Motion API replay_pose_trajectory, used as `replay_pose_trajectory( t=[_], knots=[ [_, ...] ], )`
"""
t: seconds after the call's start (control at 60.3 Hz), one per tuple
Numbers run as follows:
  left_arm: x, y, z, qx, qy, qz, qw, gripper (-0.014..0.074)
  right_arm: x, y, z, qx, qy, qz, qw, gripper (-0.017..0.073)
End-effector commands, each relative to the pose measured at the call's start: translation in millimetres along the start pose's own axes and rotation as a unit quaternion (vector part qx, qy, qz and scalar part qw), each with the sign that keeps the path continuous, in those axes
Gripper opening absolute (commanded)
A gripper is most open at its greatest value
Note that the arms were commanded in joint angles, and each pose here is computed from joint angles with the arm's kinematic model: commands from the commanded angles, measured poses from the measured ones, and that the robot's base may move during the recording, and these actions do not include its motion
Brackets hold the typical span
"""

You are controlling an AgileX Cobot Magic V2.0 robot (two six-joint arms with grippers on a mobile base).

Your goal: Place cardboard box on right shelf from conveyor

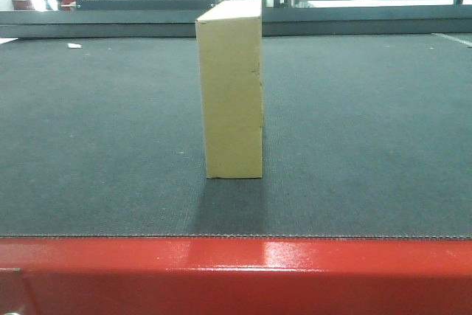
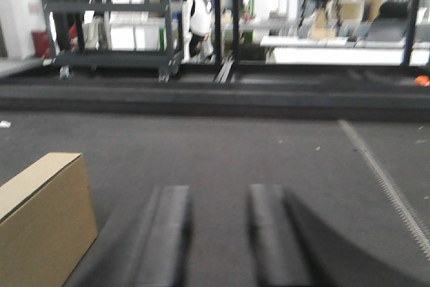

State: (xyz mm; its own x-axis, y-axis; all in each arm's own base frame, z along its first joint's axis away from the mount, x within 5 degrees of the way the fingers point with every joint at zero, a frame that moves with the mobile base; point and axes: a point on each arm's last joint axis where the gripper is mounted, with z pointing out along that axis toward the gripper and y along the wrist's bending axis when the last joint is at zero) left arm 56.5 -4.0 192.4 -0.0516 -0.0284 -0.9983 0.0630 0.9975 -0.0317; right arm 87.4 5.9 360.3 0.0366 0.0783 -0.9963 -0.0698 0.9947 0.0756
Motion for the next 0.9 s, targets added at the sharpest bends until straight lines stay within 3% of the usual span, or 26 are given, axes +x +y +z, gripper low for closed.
replay_pose_trajectory(
  t=[0.0,0.033,0.182,0.398,0.53,0.68,0.878],
  knots=[
    [-5.7,0.0,-0.9,0.002,-0.045,-0.003,0.999,-0.0116,-24.1,5.2,27.9,-0.016,0.002,-0.004,1.000,0.0601],
    [-5.7,0.0,-0.9,0.002,-0.045,-0.003,0.999,-0.0116,-27.1,8.0,38.1,-0.025,0.023,-0.004,0.999,0.0646],
    [-5.7,0.0,-0.9,0.002,-0.045,-0.003,0.999,-0.0116,-44.3,30.0,82.6,-0.077,0.104,-0.010,0.992,0.0624],
    [-5.7,0.0,-0.9,0.002,-0.045,-0.003,0.999,-0.0116,-53.3,96.7,145.9,-0.184,0.191,-0.043,0.963,0.0624],
    [-5.7,0.0,-0.9,0.002,-0.045,-0.003,0.999,-0.0116,-56.0,140.7,172.2,-0.221,0.253,-0.025,0.942,0.0624],
    [-5.7,0.0,-0.9,0.002,-0.045,-0.003,0.999,-0.0116,-56.7,181.9,198.6,-0.201,0.324,0.010,0.925,0.0624],
    [-5.7,0.0,-0.9,0.002,-0.045,-0.003,0.999,-0.0116,-47.8,212.6,224.3,-0.093,0.398,0.044,0.912,0.0624]
  ],
)
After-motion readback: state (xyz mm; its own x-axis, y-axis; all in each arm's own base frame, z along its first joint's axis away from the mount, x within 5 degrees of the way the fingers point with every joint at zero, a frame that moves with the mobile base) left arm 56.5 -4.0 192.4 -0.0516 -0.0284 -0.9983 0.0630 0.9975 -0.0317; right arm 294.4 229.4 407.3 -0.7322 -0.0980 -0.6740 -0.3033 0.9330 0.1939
